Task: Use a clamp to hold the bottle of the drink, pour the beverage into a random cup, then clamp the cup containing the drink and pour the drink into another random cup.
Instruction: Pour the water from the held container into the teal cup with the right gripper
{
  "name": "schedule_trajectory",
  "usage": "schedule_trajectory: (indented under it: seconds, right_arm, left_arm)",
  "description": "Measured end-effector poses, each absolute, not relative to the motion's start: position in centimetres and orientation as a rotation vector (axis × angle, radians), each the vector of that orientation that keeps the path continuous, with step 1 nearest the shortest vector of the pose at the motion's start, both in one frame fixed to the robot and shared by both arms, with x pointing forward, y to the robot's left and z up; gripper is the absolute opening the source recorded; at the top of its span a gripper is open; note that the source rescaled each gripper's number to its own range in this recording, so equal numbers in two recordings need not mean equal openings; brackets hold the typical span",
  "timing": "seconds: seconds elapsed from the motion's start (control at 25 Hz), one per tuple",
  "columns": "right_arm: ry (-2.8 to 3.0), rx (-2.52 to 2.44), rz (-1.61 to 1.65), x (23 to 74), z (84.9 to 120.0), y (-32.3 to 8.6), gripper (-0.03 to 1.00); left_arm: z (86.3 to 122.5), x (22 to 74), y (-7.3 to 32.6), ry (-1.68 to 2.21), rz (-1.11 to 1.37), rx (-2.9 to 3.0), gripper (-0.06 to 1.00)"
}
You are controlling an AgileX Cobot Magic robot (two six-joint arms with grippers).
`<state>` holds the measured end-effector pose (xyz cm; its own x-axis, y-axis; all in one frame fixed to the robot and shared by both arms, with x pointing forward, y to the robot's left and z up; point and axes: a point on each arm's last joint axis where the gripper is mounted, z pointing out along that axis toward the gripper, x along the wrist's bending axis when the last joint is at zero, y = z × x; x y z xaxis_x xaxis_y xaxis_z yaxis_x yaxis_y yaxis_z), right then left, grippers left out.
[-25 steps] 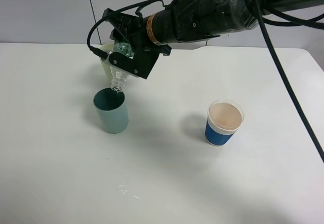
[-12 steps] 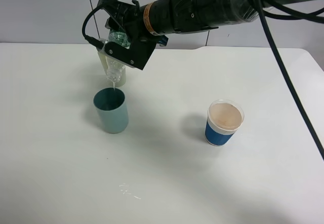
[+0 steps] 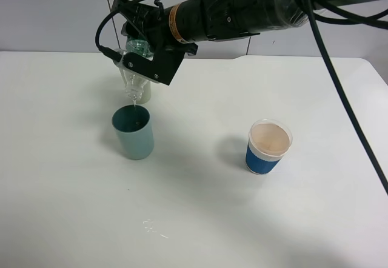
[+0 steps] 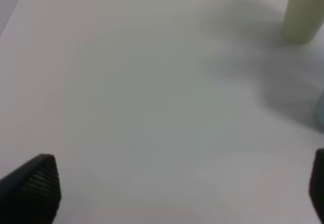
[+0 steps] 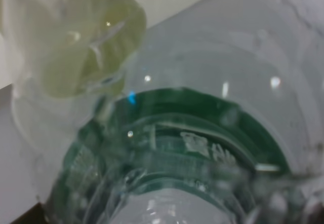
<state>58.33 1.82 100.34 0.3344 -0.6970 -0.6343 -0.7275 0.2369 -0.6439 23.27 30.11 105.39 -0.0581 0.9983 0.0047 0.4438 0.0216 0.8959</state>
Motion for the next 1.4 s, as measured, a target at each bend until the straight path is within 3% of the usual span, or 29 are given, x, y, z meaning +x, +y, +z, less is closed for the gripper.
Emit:
schedule_trajectory:
  seconds: [1.4]
  right_arm:
    - [1.377,-1.461,0.066,58.22,100.38,1.95,0.01]
  left_arm:
    - [105.39,23.27,30.11,1.591,0.992,1.505,1.0]
